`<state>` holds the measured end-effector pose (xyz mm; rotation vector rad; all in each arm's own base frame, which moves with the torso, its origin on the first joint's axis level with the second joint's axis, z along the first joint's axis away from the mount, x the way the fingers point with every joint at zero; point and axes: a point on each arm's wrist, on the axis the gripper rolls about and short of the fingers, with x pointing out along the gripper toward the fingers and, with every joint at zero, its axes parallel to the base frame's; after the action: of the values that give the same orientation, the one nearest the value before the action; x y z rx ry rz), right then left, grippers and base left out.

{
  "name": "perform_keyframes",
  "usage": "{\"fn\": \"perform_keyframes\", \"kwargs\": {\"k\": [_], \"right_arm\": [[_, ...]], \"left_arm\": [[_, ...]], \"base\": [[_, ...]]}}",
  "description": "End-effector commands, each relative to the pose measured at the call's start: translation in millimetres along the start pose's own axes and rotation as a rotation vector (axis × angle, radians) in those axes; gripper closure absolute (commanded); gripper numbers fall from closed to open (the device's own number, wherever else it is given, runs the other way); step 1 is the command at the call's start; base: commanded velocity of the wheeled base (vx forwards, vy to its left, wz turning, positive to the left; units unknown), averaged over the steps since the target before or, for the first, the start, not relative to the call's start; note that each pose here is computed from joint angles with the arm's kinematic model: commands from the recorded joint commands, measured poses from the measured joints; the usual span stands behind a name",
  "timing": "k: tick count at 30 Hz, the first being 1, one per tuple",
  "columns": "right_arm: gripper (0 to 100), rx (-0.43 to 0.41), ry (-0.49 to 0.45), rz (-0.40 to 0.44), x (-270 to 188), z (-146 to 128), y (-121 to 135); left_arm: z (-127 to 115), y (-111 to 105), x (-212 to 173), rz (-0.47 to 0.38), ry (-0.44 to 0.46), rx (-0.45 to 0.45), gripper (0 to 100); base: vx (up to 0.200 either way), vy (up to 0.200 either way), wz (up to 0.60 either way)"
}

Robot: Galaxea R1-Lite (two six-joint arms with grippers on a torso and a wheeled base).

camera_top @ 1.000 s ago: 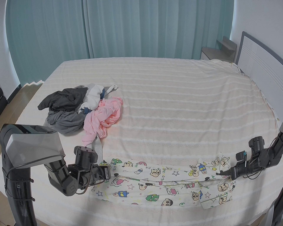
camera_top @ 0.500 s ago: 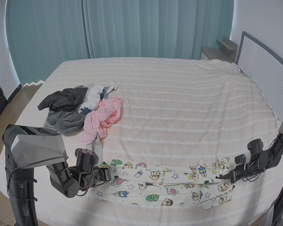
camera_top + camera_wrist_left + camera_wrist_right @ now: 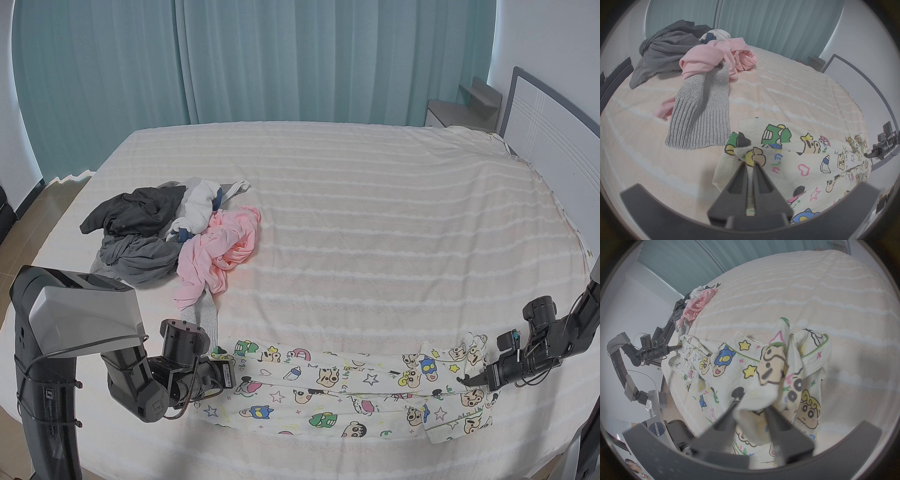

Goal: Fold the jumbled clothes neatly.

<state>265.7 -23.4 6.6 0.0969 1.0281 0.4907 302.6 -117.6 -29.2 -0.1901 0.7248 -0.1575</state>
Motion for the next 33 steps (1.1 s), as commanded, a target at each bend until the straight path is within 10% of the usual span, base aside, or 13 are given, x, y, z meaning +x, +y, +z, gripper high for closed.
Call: {"fn": "perform_keyframes", "kwargs": {"k": [1,22,33], "right_arm": [[0,0.005,0.019,-0.043,2,0,-2],[0,0.003,-0.054,-0.174,-30,3,-2],[0,-0.022,-0.193,-0.195,-62,16,3]], "left_arm": [[-4,1,0,0.002,0.016,0.001,0],[-10,18,-38,-0.029,-0.239,-0.045,0],[12,14,-64,-0.113,-0.322,-0.361,0]], "base": [[0.000,0.000,0.00],[0.000,0.000,0.00],[0.000,0.000,0.00]]}}
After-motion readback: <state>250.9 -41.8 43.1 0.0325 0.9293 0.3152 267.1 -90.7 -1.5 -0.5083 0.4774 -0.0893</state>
